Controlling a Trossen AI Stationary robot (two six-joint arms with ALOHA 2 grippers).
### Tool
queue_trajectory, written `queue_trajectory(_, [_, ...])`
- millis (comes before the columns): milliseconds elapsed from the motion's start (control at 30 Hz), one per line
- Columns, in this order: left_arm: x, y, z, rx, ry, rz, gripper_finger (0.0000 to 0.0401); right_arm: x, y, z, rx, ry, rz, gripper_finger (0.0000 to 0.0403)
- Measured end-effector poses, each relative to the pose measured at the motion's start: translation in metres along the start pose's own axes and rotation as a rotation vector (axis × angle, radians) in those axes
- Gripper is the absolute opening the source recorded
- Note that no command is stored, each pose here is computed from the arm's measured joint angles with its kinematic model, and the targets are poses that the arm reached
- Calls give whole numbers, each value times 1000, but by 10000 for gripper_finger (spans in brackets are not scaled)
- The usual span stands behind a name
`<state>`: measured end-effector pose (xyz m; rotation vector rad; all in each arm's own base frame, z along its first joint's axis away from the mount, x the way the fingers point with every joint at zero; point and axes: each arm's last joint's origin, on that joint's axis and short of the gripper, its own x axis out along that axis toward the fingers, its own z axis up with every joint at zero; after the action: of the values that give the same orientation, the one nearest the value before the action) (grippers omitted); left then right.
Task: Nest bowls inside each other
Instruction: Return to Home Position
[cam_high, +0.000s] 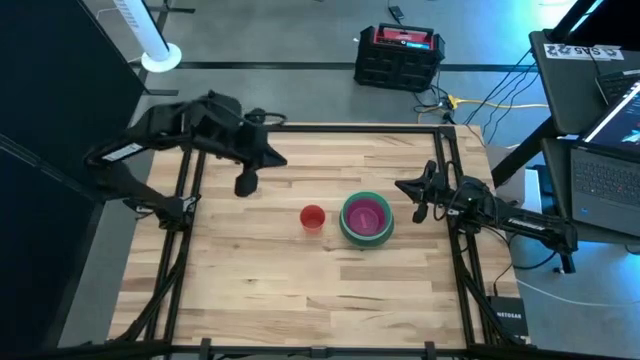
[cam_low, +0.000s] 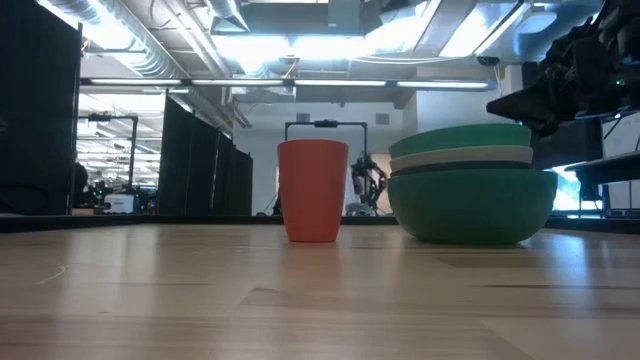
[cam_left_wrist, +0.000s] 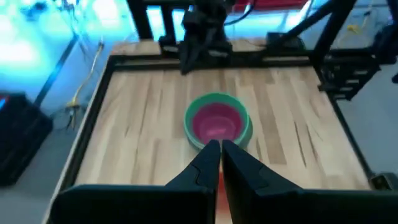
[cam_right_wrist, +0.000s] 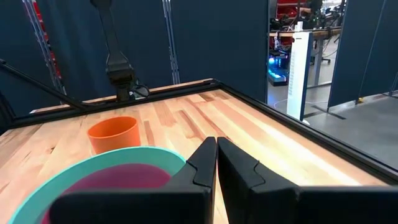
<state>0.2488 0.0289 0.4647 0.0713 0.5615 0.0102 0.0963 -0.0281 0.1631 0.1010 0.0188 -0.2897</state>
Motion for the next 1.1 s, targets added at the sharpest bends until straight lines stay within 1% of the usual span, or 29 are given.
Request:
queue_trajectory(67, [12,0,-24,4,2,0,0,0,0,0,0,1,0,1])
queue_trajectory(167, [25,1,-67,-52,-4,-10,0,0,0,0,0,1,0,1])
queue_trajectory(300, [34,-6,-118,-128,-95,-35,0,0,0,0,0,0,-1,1])
queue_trajectory(500, [29,-14,-167,-159,-185,-34,0,0,0,0,0,1,-1,1])
queue_trajectory(733, [30,-24,-227,-193,-284,-38,0,0,0,0,0,1,-1,1])
queue_trajectory(900, [27,-28,-254,-211,-298,-37,0,0,0,0,1,1,-1,1])
queue_trajectory(967, [28,-30,-270,-248,-296,-35,0,0,0,0,0,1,-1,1])
queue_trajectory(1100, [31,-32,-301,-377,-306,7,0,0,0,0,0,1,-1,1])
